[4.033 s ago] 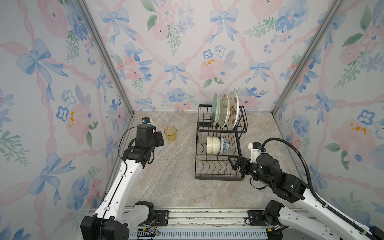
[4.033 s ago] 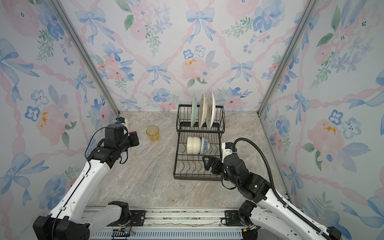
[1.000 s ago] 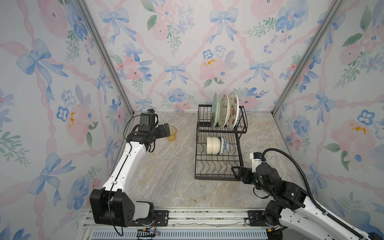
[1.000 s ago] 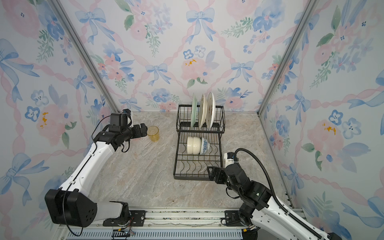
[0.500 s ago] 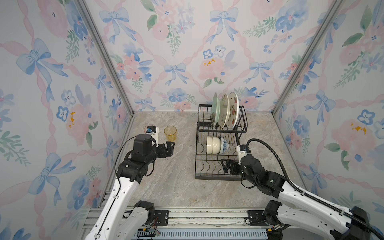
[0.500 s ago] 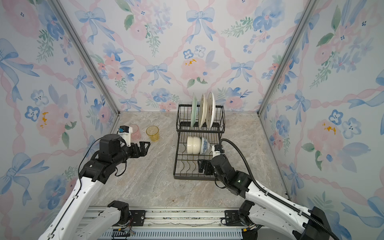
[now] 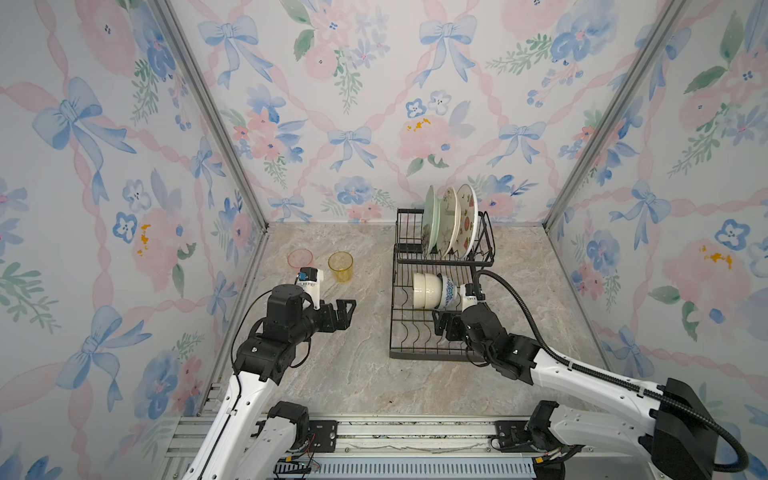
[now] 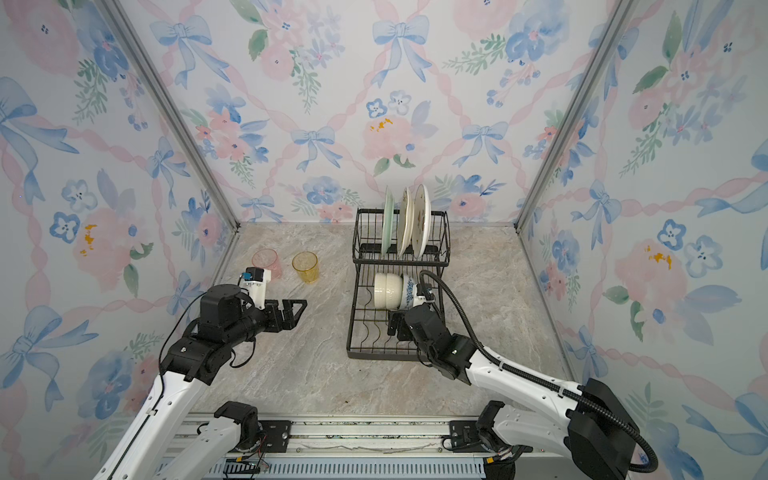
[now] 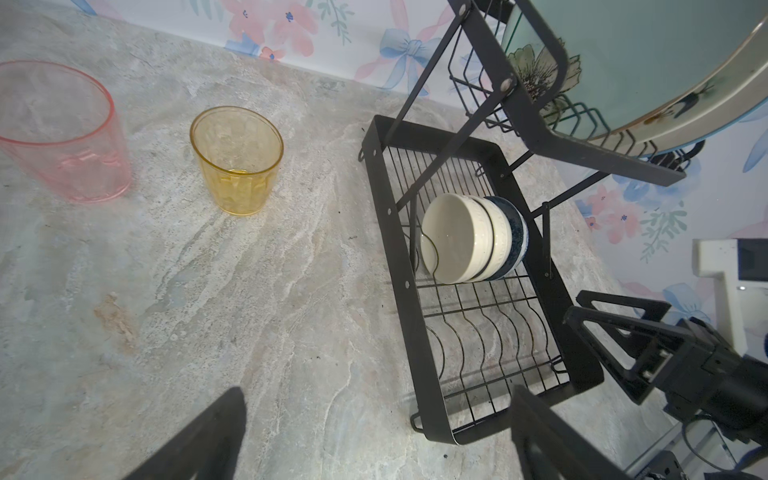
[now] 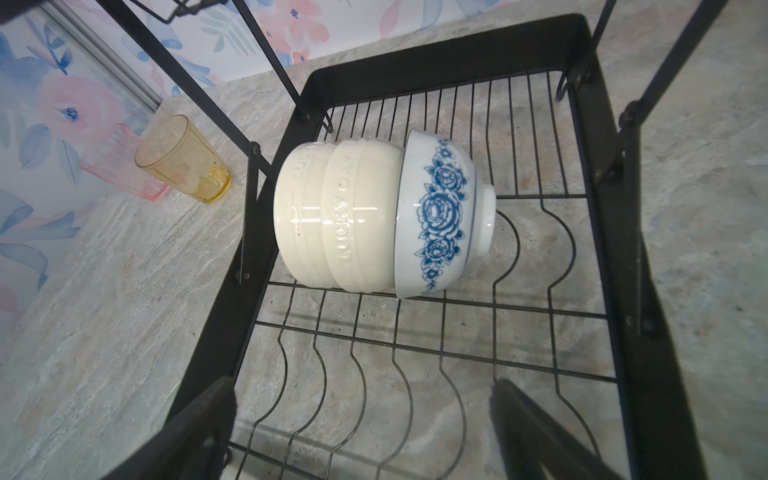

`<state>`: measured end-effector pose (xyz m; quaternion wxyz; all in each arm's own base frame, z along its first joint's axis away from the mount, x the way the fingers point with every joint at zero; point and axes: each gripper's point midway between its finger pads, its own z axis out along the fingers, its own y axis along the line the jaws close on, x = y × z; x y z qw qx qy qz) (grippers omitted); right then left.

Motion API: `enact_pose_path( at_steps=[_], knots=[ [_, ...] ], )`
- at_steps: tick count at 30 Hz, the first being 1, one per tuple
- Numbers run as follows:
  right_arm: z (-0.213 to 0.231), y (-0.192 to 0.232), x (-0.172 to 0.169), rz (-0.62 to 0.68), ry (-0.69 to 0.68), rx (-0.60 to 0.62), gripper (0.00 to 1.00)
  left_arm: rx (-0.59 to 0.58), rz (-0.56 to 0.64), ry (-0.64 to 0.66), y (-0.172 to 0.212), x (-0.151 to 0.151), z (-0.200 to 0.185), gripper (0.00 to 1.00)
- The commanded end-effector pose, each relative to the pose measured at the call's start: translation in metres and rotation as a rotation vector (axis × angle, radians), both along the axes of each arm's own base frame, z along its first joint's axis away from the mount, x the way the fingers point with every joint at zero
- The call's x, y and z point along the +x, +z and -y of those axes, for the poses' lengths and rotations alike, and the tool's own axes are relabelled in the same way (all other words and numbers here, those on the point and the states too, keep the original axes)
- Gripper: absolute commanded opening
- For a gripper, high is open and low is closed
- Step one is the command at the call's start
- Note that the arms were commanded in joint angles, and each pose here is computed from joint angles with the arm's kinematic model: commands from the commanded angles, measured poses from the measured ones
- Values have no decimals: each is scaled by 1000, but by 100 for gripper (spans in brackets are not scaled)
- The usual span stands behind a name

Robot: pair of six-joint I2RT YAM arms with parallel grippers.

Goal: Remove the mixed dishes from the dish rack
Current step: 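Raise the left gripper while the right gripper reaches into the lower rack tier, then lower the right gripper onto the rim of the blue-and-white bowl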

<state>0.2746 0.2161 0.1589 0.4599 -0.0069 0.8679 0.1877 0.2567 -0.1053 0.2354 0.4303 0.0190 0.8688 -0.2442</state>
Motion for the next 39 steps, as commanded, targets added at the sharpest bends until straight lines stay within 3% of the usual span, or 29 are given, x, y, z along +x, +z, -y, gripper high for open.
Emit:
enact_pose_path(
  at_steps=[1, 10, 23, 39],
  knots=[
    [-1, 2, 8, 48, 17, -8, 98, -41, 37, -38, 7, 4, 12, 98],
    [5, -10, 29, 45, 30, 19, 97, -18, 50, -51, -2, 12, 18, 98],
    [2, -37, 52, -26, 67, 37, 87, 25, 10, -64, -33, 9, 16, 98],
    [23, -51, 63, -14, 2, 11, 79, 38, 15, -31, -33, 11, 10, 98]
  ],
)
